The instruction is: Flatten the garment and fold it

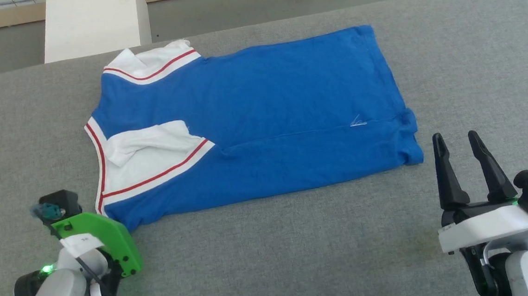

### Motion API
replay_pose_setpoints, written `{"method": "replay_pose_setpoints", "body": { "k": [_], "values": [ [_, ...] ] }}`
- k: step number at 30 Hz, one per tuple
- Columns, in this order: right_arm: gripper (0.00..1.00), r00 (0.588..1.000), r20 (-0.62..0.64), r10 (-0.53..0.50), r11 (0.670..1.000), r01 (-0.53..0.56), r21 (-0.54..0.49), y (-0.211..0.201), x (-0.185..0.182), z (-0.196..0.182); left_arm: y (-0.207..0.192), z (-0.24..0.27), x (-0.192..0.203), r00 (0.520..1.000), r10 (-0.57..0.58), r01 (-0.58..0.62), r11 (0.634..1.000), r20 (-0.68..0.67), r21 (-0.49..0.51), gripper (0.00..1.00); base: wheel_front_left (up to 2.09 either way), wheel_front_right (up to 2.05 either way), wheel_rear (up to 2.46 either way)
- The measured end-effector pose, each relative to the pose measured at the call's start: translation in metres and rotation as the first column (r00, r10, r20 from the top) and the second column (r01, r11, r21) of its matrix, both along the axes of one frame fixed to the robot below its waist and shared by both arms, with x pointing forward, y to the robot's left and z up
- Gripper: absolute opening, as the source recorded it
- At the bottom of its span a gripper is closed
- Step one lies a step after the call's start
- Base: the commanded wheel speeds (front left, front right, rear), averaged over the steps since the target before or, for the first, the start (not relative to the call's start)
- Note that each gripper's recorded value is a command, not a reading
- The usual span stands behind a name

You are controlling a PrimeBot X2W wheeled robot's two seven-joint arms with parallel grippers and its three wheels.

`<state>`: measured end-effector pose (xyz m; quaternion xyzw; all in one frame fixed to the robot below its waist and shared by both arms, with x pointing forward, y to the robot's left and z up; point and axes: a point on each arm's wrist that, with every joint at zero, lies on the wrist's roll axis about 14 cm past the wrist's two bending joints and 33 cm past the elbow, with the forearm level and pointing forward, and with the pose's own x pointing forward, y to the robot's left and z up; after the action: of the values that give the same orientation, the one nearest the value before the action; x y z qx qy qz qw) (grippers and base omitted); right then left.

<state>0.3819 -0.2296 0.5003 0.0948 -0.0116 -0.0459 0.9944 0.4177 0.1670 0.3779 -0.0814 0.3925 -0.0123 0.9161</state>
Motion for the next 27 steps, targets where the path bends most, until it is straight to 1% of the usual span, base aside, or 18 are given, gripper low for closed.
{"method": "replay_pose_setpoints", "body": {
  "k": [4, 8, 11, 12, 14, 17, 19, 21, 23, 26, 27],
  "values": [
    [1.00, 1.000, -0.016, 0.004, 1.000, -0.004, 0.002, 0.001, 0.001, -0.005, -0.002, 0.004, 0.000, 1.000, -0.001, 0.002, 1.000, 0.016, -0.011, 0.00, 0.00, 0.00, 0.00],
    [1.00, 0.999, -0.051, -0.001, 1.000, 0.001, -0.010, -0.003, 0.011, -0.012, -0.002, 0.005, -0.001, 1.000, 0.000, 0.000, 1.000, 0.029, -0.015, 0.00, 0.00, 0.00, 0.00],
    [1.00, 0.992, -0.129, -0.009, 1.000, 0.008, -0.005, -0.009, 0.023, -0.024, -0.002, 0.005, -0.003, 1.000, -0.002, 0.002, 1.000, 0.029, -0.019, 0.00, 0.00, 0.00, 0.00],
    [1.00, 0.983, -0.185, -0.012, 1.000, 0.013, 0.006, -0.012, 0.026, -0.034, -0.003, 0.005, -0.003, 1.000, -0.002, 0.002, 1.000, 0.030, -0.021, 0.00, 0.00, 0.00, 0.00],
    [1.00, 0.947, -0.322, 0.003, 1.000, 0.003, 0.019, -0.012, 0.028, -0.057, -0.003, 0.005, -0.003, 0.999, -0.004, 0.005, 1.000, 0.032, -0.023, 0.00, 0.00, 0.00, 0.00],
    [1.00, 0.863, -0.504, 0.033, 0.999, -0.012, 0.044, -0.010, 0.029, -0.086, -0.003, 0.005, -0.003, 0.999, -0.006, 0.007, 1.000, 0.032, -0.026, 0.00, 0.00, 0.00, 0.00],
    [1.00, 0.808, -0.588, 0.047, 0.999, -0.028, 0.041, -0.008, 0.031, -0.097, -0.003, 0.004, -0.003, 0.999, -0.007, 0.008, 1.000, 0.032, -0.028, 0.00, 0.00, 0.00, 0.00],
    [1.00, 0.758, -0.649, 0.056, 0.998, -0.045, 0.034, -0.006, 0.032, -0.105, -0.004, 0.004, -0.003, 0.999, -0.009, 0.010, 0.999, 0.031, -0.032, 0.00, 0.00, 0.00, 0.00],
    [1.00, 0.699, -0.713, 0.063, 0.998, -0.065, 0.025, -0.004, 0.030, -0.114, -0.004, 0.002, -0.002, 0.999, -0.010, 0.011, 0.999, 0.034, -0.036, 0.00, 0.00, 0.00, 0.00],
    [1.00, 0.638, -0.765, 0.084, 0.995, -0.097, 0.028, 0.003, 0.030, -0.120, -0.003, -0.001, -0.002, 1.000, -0.009, 0.010, 0.999, 0.028, -0.035, 0.00, 0.00, 0.00, 0.00],
    [0.75, 0.621, -0.779, 0.087, 0.994, -0.100, 0.031, 0.004, 0.030, -0.122, -0.003, -0.001, -0.002, 1.000, -0.007, 0.008, 0.999, 0.029, -0.035, 0.00, 0.00, 0.00, 0.00]
  ]
}}
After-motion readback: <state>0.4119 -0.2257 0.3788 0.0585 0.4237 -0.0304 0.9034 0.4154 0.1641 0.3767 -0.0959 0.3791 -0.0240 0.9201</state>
